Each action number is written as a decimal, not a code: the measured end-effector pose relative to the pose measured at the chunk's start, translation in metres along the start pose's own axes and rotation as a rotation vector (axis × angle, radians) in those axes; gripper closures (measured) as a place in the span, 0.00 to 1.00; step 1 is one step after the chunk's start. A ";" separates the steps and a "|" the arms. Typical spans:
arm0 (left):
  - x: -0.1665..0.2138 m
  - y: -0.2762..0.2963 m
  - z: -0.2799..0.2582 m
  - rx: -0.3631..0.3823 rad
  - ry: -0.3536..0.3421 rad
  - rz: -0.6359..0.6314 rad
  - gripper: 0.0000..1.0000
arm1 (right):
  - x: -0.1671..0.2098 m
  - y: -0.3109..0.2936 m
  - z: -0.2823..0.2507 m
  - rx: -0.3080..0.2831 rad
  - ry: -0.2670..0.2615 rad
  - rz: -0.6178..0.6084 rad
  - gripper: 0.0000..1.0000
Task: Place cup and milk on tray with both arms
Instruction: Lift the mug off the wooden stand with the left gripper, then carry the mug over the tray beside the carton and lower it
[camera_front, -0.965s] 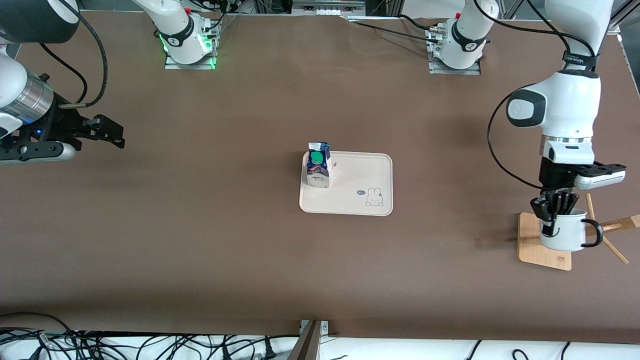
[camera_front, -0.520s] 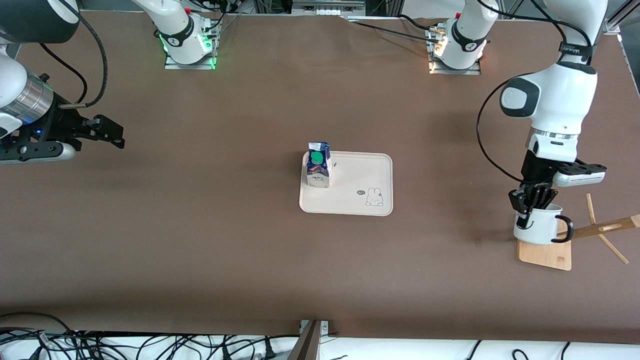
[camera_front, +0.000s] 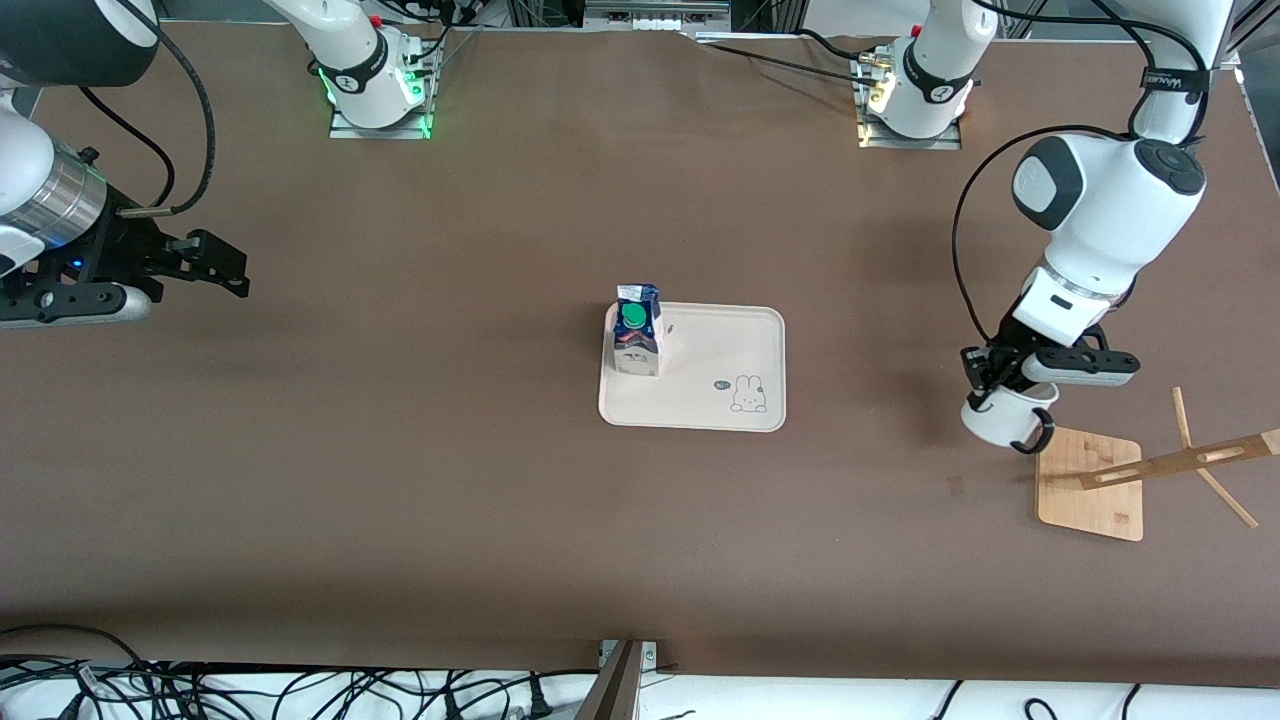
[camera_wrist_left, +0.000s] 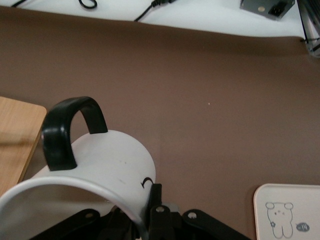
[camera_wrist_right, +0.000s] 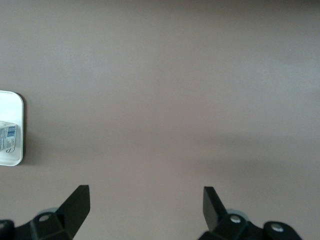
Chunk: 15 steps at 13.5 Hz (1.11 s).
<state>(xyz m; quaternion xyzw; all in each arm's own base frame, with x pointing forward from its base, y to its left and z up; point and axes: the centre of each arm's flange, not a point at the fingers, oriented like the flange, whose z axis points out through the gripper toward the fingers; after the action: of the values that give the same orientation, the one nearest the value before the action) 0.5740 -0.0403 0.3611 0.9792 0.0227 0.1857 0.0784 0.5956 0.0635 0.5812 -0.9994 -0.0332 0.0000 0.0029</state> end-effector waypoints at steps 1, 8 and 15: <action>-0.002 0.001 0.000 -0.004 -0.033 0.005 0.94 | 0.000 0.000 0.000 0.000 0.000 0.000 0.00; -0.017 0.014 0.005 0.009 -0.239 0.090 0.94 | 0.001 0.001 -0.001 -0.007 0.008 -0.001 0.00; -0.050 0.119 0.000 0.199 -0.495 0.155 0.94 | 0.001 0.001 -0.001 -0.008 0.009 -0.001 0.00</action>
<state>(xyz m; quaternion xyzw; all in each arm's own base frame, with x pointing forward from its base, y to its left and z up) 0.5291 -0.1613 0.3620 0.9965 -0.0542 -0.0567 -0.0296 0.5967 0.0628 0.5818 -0.9994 -0.0335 -0.0046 -0.0007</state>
